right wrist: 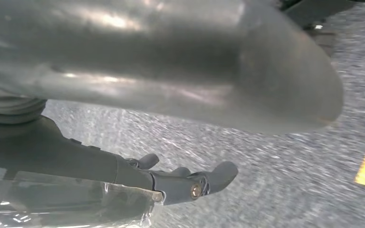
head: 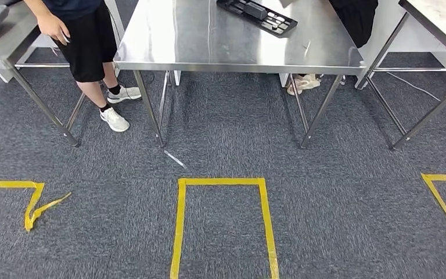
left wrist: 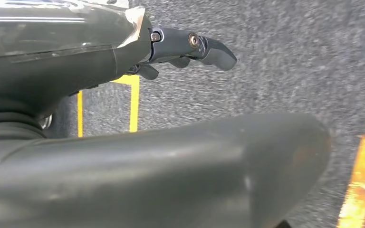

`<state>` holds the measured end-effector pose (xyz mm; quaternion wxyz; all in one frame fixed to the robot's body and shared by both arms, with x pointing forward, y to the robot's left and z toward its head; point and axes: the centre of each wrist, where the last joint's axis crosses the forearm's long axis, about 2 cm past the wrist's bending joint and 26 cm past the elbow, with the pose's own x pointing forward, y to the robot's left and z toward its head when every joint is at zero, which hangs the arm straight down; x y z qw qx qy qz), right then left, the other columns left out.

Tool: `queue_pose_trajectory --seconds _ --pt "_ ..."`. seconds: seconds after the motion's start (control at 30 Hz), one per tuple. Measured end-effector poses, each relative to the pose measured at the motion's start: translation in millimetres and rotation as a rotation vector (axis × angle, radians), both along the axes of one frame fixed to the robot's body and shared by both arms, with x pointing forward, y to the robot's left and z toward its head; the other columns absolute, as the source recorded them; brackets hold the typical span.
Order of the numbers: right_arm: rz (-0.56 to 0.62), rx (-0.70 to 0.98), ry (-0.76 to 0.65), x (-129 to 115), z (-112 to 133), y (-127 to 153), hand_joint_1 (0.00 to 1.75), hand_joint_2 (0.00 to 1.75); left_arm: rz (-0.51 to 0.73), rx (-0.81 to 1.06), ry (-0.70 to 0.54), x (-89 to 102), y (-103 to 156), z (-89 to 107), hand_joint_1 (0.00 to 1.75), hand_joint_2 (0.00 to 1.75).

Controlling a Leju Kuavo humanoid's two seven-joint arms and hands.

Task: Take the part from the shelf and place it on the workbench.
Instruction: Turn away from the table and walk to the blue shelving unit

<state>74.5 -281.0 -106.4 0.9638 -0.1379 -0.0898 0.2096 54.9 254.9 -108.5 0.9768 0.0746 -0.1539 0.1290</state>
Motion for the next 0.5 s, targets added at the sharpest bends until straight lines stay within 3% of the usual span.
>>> queue_pose_trajectory --seconds 0.5 --pt "0.002 0.003 0.001 -0.8 -0.1 2.6 0.0 0.0 -0.009 -0.001 0.002 -1.4 0.6 -0.2 0.0 0.0"
